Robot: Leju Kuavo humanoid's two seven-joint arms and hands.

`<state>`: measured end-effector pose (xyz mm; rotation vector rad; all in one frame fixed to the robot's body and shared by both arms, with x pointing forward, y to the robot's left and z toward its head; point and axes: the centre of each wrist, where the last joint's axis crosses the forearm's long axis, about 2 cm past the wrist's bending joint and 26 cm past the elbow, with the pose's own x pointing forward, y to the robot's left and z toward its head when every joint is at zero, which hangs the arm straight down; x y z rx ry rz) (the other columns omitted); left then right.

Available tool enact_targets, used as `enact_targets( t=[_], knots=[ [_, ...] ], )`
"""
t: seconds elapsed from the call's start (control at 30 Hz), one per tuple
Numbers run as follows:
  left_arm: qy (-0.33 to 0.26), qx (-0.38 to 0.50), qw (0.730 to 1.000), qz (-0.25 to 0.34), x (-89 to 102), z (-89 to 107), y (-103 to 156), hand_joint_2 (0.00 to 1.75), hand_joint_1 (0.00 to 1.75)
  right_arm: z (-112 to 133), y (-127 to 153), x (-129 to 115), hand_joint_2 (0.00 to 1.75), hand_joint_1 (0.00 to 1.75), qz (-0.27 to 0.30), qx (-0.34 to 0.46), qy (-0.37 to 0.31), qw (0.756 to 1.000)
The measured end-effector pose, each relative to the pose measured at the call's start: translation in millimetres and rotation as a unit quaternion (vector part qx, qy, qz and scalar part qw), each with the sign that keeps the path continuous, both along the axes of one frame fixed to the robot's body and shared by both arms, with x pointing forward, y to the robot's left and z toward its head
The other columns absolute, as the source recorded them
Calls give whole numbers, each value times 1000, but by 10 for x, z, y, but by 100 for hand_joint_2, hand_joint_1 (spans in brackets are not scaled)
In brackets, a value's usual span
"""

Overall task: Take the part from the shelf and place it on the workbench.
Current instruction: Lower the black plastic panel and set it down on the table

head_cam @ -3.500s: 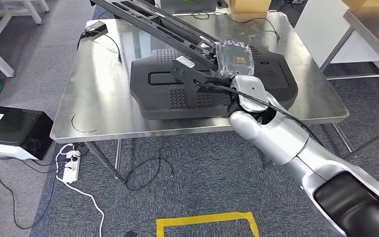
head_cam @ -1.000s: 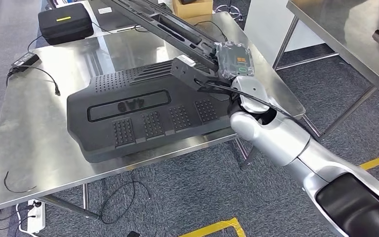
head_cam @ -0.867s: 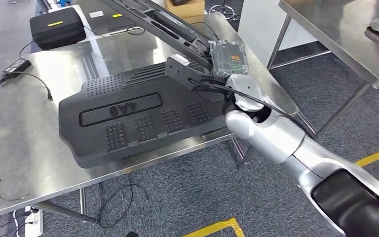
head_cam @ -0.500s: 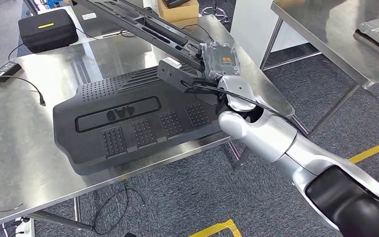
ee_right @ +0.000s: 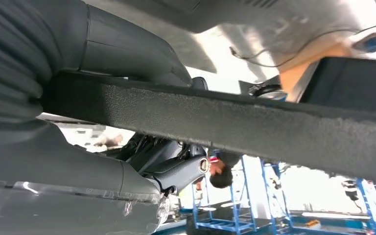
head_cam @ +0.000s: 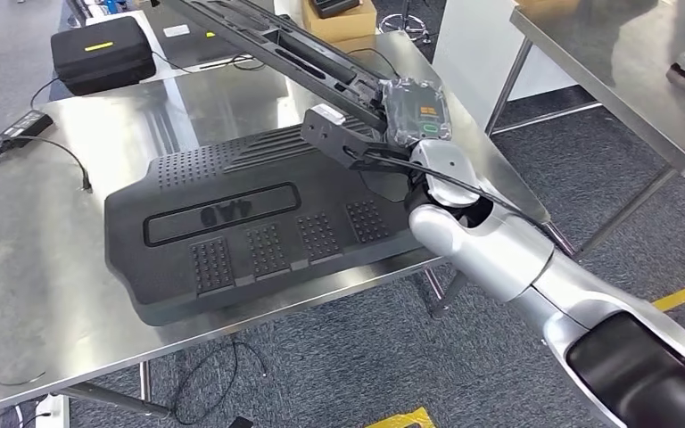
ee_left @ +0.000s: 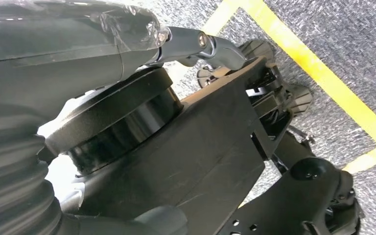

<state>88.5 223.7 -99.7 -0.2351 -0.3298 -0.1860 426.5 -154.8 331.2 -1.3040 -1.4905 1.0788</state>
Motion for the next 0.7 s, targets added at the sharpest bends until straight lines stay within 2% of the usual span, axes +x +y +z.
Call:
enact_targets(
  t=[0.3, 0.5, 0.7],
  knots=[
    [-4, 1, 1000, 1, 28, 5, 9, 175, 0, 1, 21, -3, 175, 175, 4, 1, 1, 1000],
    [0, 1, 1000, 0, 14, 2, 8, 175, 0, -20, 73, -18, 175, 175, 39, -20, -16, 999],
    [0, -1, 1000, -25, 96, 22, -12, 175, 0, -334, 387, -55, 175, 175, 93, -99, -8, 991]
  ],
)
